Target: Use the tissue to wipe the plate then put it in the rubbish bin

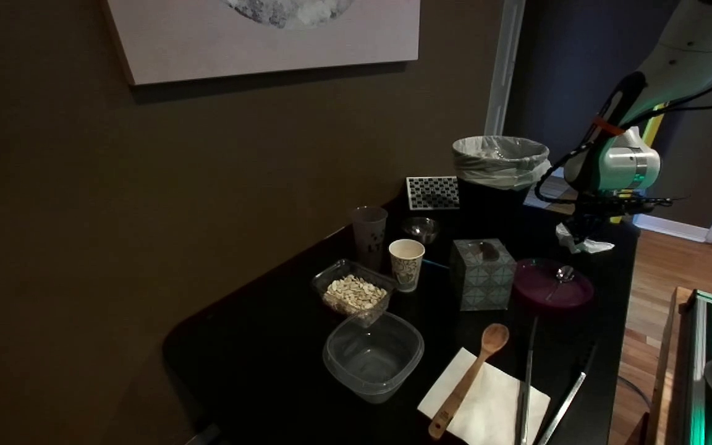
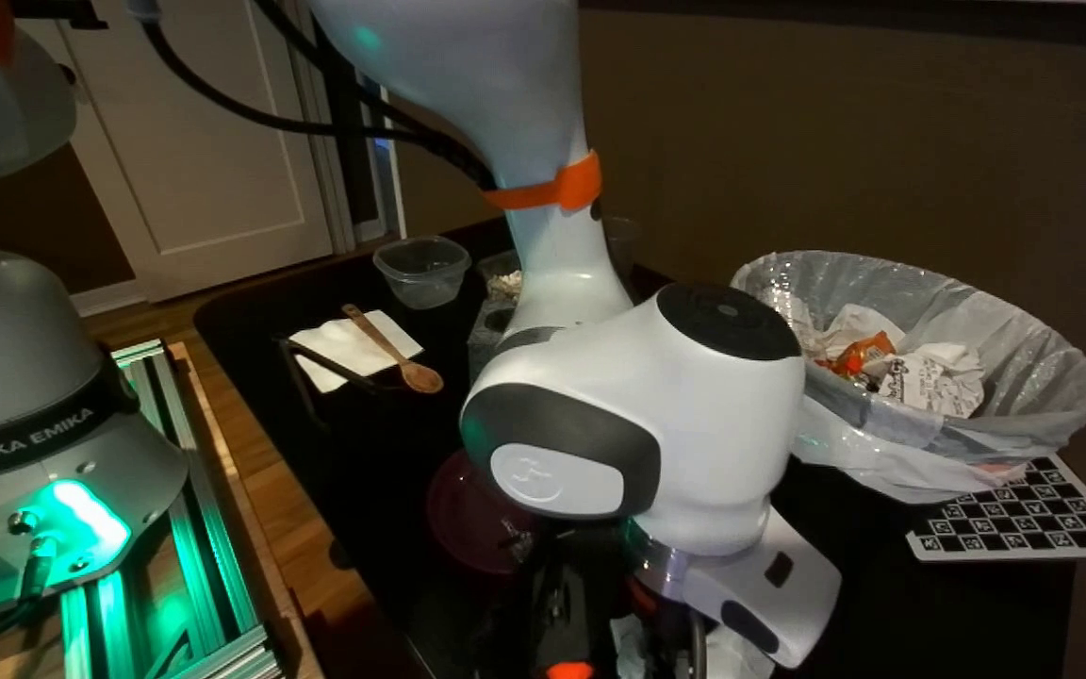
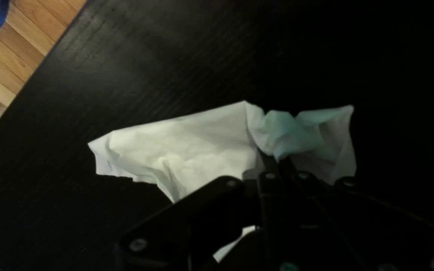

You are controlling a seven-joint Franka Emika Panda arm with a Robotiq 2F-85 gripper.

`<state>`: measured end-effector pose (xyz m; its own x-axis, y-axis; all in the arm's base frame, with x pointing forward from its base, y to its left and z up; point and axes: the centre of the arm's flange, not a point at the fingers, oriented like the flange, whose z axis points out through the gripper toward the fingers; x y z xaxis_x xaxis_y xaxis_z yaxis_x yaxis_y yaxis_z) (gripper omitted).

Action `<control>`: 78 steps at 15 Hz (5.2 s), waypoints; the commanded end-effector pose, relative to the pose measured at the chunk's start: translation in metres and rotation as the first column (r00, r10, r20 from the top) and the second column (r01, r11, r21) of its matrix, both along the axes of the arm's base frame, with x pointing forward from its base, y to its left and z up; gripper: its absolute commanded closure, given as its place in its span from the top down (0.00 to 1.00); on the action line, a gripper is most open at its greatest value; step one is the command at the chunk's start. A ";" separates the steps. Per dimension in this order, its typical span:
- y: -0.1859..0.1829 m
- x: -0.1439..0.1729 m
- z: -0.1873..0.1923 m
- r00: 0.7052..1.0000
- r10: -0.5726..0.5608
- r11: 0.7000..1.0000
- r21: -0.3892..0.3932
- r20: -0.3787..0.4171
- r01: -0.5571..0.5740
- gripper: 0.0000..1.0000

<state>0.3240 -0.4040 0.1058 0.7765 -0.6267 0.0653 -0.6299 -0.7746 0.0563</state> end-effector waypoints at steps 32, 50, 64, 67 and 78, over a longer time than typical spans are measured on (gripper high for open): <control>0.035 0.023 -0.022 0.996 0.048 0.998 0.049 -0.076 -0.044 0.01; 0.030 -0.069 0.063 0.996 -0.085 0.989 0.120 -0.031 0.088 0.01; 0.101 -0.097 0.287 0.951 0.042 0.993 -0.119 0.306 -0.005 0.01; 0.120 -0.085 0.352 0.916 0.103 0.986 -0.160 0.388 -0.043 0.01; 0.149 0.020 0.500 0.817 0.234 0.957 -0.275 0.527 -0.096 0.01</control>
